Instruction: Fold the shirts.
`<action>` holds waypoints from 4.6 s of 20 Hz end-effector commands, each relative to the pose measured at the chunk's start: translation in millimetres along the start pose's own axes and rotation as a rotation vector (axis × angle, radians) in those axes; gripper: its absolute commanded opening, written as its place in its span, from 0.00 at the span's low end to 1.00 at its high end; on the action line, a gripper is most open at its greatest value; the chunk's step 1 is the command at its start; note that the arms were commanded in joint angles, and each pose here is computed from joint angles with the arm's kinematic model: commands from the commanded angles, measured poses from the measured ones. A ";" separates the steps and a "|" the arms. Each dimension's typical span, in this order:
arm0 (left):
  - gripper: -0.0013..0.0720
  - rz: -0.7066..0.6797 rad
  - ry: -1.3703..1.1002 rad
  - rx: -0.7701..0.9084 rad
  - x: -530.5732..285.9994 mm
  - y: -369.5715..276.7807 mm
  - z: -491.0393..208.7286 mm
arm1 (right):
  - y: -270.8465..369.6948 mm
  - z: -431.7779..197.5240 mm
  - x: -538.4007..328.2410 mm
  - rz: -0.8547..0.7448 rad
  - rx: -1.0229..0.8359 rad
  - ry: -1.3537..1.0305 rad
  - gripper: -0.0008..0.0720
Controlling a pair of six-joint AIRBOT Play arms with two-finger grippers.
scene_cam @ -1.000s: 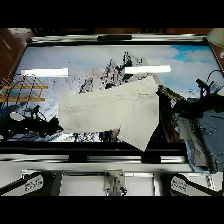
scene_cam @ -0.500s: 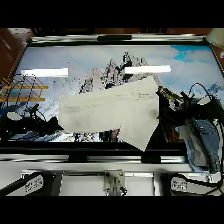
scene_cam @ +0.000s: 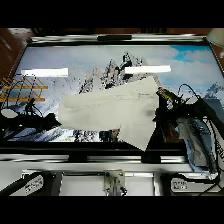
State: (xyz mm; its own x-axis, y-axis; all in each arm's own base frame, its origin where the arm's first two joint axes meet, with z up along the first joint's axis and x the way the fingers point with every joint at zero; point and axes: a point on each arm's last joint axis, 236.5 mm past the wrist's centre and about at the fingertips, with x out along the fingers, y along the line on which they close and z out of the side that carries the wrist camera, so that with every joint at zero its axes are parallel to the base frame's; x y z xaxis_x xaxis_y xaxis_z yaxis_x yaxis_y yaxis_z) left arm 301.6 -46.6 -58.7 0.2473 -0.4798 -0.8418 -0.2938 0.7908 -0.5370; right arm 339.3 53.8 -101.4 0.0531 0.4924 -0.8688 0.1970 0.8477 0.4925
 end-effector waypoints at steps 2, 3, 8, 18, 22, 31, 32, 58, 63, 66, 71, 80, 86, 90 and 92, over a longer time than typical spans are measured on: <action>0.07 -0.029 -0.095 0.164 -42.3 -36.5 33.6 | 42.7 26.9 -50.0 0.031 -0.169 -0.114 0.10; 0.07 -0.032 -0.192 0.231 -72.6 -57.0 53.1 | 64.4 41.4 -84.8 0.032 -0.261 -0.207 0.10; 0.07 -0.031 -1.035 0.675 -384.6 -230.7 61.1 | 233.8 22.4 -395.7 -0.056 -0.770 -1.067 0.10; 0.07 -0.058 -1.620 0.674 -567.4 -279.1 -145.4 | 293.0 -246.0 -589.5 -0.124 -0.880 -1.801 0.10; 0.07 0.101 -1.419 0.593 -521.9 -239.3 -104.6 | 259.3 -196.1 -542.9 -0.247 -0.819 -1.538 0.10; 0.07 0.104 -0.662 0.350 -254.1 -103.5 82.6 | 149.3 25.9 -252.3 -0.143 -0.522 -0.555 0.10; 0.07 0.095 -0.602 0.321 -220.3 -92.8 101.2 | 147.7 46.5 -216.8 -0.134 -0.518 -0.519 0.10; 0.07 0.117 0.032 0.285 8.2 -31.0 132.8 | 65.5 82.0 -55.5 -0.283 -0.271 -0.164 0.10; 0.07 0.181 0.152 0.278 25.1 -1.5 115.0 | 44.8 81.8 -39.2 -0.330 -0.243 -0.132 0.10; 0.07 0.205 0.110 0.285 23.1 4.8 126.6 | 36.9 87.5 -35.9 -0.352 -0.242 -0.140 0.10; 0.07 0.198 0.073 0.251 17.4 10.9 136.8 | 34.8 87.9 -25.0 -0.348 -0.233 -0.125 0.10; 0.77 0.077 0.354 0.143 -20.2 -7.1 73.4 | 33.4 59.5 -105.2 -0.375 -0.200 -0.062 0.65; 0.75 0.094 0.368 0.041 -64.7 39.3 24.9 | 3.3 -12.4 -156.5 -0.380 -0.139 0.079 0.65; 0.82 0.057 0.371 -0.053 -23.4 80.4 -47.4 | -8.0 -27.7 -151.2 -0.364 -0.110 0.007 0.65; 0.82 0.023 0.333 -0.054 -7.2 81.6 -51.5 | -8.8 -34.6 -142.8 -0.349 -0.106 0.012 0.65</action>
State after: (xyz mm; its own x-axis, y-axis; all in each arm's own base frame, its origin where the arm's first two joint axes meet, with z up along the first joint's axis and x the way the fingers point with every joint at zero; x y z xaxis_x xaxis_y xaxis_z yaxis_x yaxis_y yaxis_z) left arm 245.5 11.0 -73.1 -0.1297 -0.5507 -0.8246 -0.3342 0.8072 -0.4865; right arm 307.9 -18.6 26.5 -0.0240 0.1568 -0.9873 0.0872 0.9842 0.1541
